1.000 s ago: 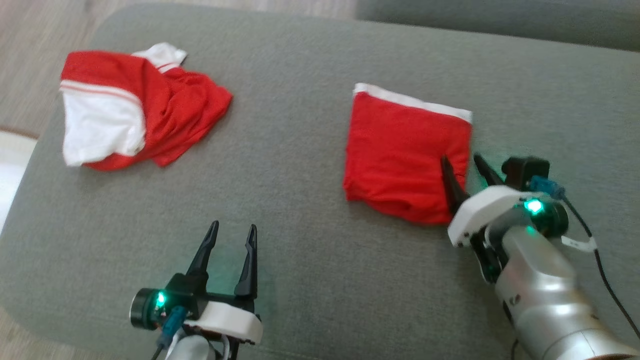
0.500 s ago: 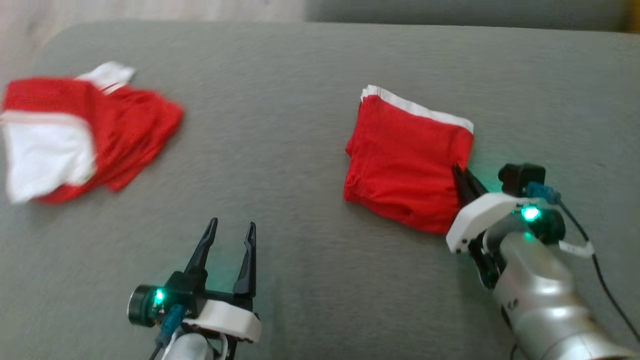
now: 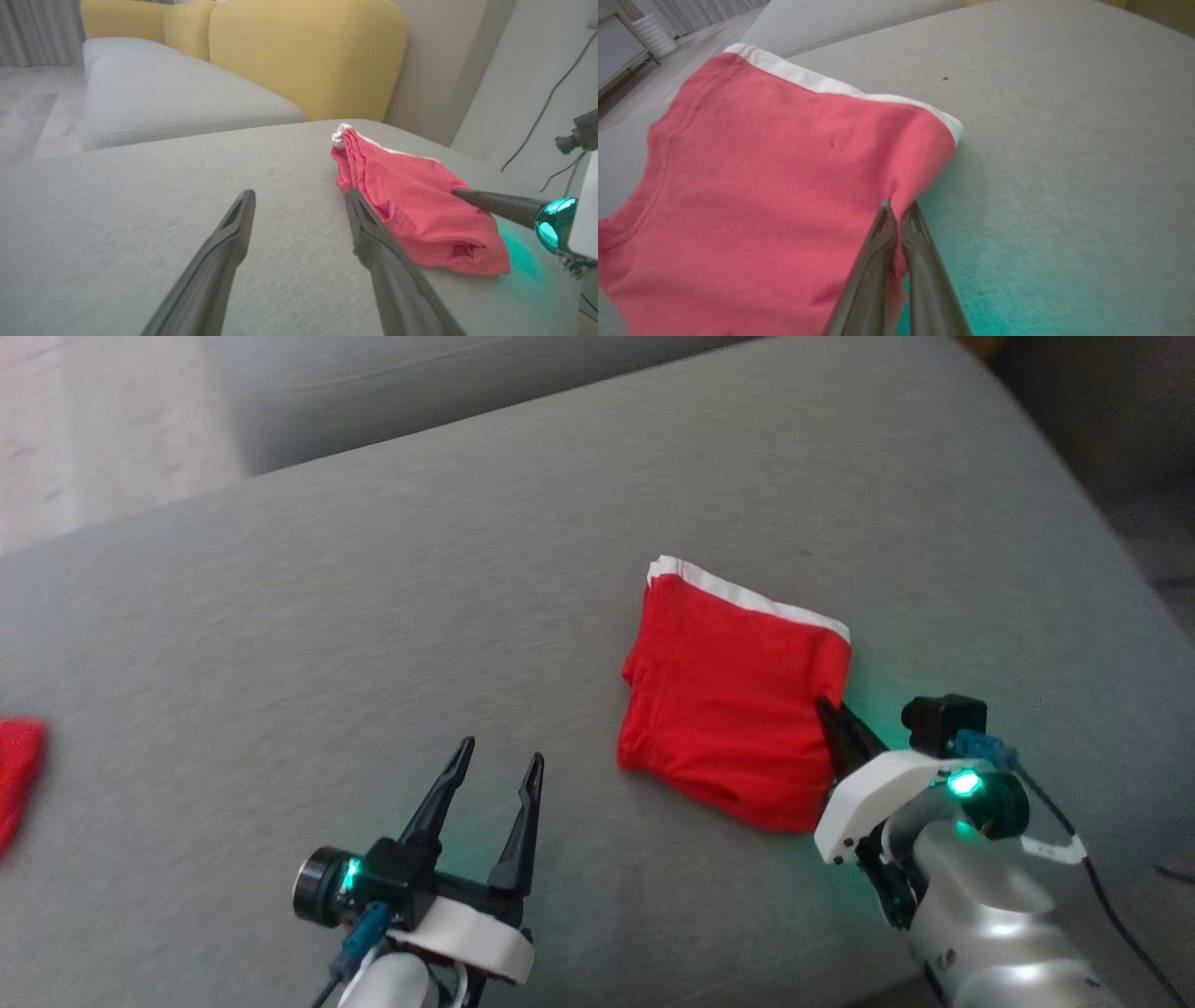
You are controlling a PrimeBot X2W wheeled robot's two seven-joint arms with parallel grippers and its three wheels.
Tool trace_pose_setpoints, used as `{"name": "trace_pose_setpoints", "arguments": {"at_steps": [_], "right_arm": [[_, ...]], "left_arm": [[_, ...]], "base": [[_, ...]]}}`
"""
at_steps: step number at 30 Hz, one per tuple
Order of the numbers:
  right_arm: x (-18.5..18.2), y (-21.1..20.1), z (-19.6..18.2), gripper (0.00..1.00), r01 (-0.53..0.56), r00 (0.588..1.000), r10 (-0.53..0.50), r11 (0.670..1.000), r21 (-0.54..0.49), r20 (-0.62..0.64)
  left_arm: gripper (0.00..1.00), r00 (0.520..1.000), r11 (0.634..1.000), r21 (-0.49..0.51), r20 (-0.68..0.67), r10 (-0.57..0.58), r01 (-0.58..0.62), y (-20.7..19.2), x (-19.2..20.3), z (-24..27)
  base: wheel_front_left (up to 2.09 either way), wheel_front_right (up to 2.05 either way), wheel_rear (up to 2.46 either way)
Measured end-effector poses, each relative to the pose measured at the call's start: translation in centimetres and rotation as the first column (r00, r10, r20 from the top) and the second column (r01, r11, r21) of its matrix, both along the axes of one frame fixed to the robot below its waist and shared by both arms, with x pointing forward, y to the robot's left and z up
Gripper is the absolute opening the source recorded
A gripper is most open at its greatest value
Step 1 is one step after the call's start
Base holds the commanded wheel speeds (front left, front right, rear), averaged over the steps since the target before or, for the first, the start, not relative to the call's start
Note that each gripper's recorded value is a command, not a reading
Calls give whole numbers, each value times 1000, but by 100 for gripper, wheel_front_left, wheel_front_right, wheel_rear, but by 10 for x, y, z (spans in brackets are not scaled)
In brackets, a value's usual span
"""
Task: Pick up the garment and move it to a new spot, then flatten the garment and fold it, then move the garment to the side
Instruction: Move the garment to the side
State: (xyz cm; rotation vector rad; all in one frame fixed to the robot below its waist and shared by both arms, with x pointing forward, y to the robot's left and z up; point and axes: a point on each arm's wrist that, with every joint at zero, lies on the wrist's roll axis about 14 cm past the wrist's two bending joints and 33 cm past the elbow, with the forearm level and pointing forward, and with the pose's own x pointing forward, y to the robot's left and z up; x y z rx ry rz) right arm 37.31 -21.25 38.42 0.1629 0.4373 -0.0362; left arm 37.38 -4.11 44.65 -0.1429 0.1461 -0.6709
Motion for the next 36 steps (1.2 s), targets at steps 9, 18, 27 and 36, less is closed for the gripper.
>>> {"name": "trace_pose_setpoints", "arguments": {"at_steps": [9,18,27,36], "right_arm": [[-20,-37,-8,0,74,996,-77,995,-64,-41],[51,-106,35,0,50,999,-53,950,-307,-1],[94,-187,62,0,102,989,-142,869,-483,-47],[109,-203,68,100,188,979,-205,857,-479,17]], "left_arm": [[100,992,992,-21,-25,-124,124,-41,-1,-9],[100,997,999,8,-59,-41,42,-10,15,-28],[100,993,996,33,-82,81,-79,31,36,-43],[100,988,992,44,-89,124,-121,45,45,-49]], "base": [[0,0,0],[0,0,0],[0,0,0],[0,0,0]]}}
